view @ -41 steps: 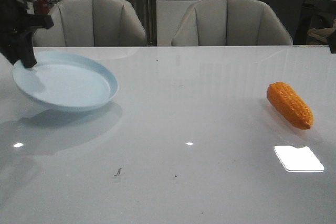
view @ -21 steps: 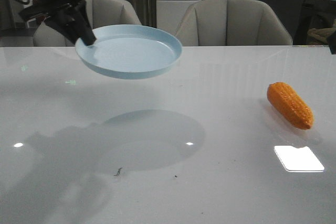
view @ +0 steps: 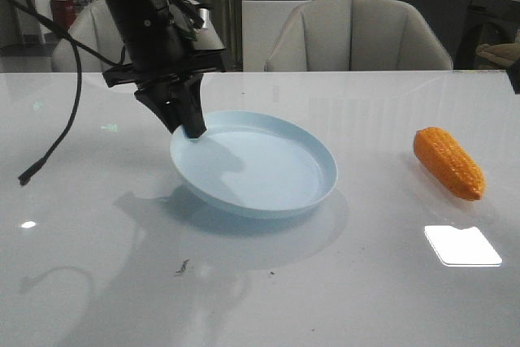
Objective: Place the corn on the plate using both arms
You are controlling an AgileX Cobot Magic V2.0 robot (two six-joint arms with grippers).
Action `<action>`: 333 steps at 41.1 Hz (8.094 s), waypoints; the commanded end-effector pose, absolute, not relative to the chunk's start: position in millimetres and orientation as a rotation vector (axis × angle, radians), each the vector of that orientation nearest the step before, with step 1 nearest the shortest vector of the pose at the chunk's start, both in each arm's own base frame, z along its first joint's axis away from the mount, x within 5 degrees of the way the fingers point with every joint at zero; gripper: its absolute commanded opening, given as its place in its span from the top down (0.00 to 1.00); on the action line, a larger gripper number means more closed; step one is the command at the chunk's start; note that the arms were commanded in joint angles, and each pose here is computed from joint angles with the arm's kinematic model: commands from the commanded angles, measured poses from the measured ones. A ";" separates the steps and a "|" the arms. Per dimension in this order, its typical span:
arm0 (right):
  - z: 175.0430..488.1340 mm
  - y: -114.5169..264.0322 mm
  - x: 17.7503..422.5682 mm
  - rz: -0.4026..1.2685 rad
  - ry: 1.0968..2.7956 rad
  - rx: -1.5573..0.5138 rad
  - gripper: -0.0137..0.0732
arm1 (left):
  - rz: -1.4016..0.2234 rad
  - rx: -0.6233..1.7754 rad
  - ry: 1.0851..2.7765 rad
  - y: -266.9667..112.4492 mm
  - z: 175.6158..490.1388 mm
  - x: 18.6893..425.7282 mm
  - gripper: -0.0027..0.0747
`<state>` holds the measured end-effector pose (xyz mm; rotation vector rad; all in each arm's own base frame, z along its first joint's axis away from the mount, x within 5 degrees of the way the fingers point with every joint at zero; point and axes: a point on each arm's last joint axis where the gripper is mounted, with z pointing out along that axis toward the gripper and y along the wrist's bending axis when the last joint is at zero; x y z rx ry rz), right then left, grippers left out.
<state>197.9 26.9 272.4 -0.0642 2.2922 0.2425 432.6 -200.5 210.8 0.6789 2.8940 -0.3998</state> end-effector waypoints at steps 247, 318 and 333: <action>230.8 243.9 417.1 0.273 2.670 -0.892 0.43 | 0.043 0.215 1.971 -13.4 331.4 169.5 0.38; 528.9 44.6 291.6 0.094 2.140 -0.318 0.22 | 0.070 0.235 1.974 -12.4 331.0 169.5 0.38; 460.0 4.1 208.6 -0.010 2.081 -0.154 0.22 | 0.070 0.235 1.974 -12.4 331.0 169.5 0.38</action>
